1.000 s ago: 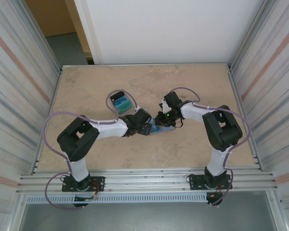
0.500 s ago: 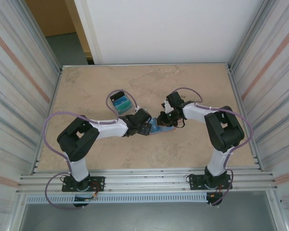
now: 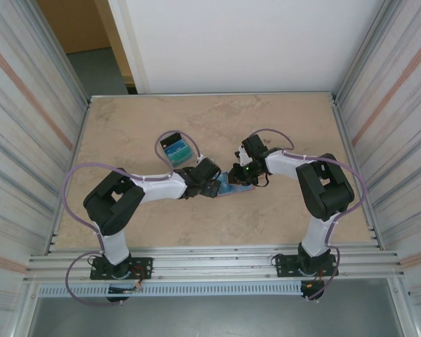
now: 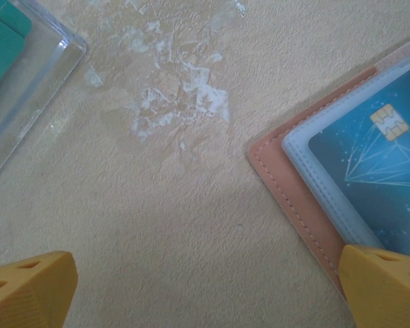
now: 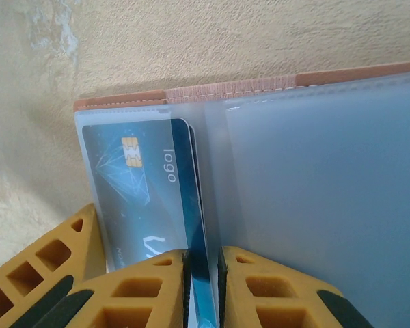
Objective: Take the credit cards out of the card holder
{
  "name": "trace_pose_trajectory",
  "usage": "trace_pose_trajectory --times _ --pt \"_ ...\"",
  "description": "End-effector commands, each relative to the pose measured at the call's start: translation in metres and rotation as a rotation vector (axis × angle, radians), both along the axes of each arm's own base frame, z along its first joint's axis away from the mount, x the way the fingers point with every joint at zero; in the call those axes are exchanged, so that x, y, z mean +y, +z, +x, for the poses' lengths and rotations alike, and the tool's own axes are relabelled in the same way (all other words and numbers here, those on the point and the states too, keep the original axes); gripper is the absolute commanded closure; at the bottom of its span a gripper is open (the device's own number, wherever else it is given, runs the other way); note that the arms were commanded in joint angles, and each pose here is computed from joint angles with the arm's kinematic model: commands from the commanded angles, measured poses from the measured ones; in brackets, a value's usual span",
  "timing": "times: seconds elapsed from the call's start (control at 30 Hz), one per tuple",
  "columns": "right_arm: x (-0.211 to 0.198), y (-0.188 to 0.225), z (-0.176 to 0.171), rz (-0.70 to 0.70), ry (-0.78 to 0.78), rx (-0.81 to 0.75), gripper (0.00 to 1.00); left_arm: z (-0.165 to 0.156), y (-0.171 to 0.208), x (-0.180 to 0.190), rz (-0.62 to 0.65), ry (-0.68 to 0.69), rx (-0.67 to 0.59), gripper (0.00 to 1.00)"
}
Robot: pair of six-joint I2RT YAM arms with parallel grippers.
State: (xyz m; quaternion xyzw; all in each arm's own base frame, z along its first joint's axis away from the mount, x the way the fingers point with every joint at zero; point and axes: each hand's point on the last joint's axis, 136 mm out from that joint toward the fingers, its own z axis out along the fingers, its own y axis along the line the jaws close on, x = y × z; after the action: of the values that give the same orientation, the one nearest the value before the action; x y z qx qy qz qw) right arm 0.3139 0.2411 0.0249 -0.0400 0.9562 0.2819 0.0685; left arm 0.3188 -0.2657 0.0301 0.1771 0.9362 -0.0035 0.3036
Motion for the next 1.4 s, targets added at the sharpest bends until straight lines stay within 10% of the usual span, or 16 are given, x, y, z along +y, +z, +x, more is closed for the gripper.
trace_pose_trajectory --times 0.0,0.8,1.27,1.37 --pt "0.002 -0.008 -0.009 0.016 0.015 0.04 0.8 0.0 -0.003 0.002 0.047 -0.007 0.004 0.01" --pt "-0.008 0.004 -0.013 0.091 -0.02 0.026 1.0 -0.01 -0.01 0.014 0.096 0.004 0.023 0.01" --pt "-0.022 0.004 -0.013 0.073 -0.049 0.023 1.0 -0.016 -0.006 0.021 0.112 0.004 0.027 0.01" --pt "-0.018 0.008 -0.012 0.107 -0.055 0.028 0.84 -0.015 0.0 0.019 0.105 -0.002 0.02 0.01"
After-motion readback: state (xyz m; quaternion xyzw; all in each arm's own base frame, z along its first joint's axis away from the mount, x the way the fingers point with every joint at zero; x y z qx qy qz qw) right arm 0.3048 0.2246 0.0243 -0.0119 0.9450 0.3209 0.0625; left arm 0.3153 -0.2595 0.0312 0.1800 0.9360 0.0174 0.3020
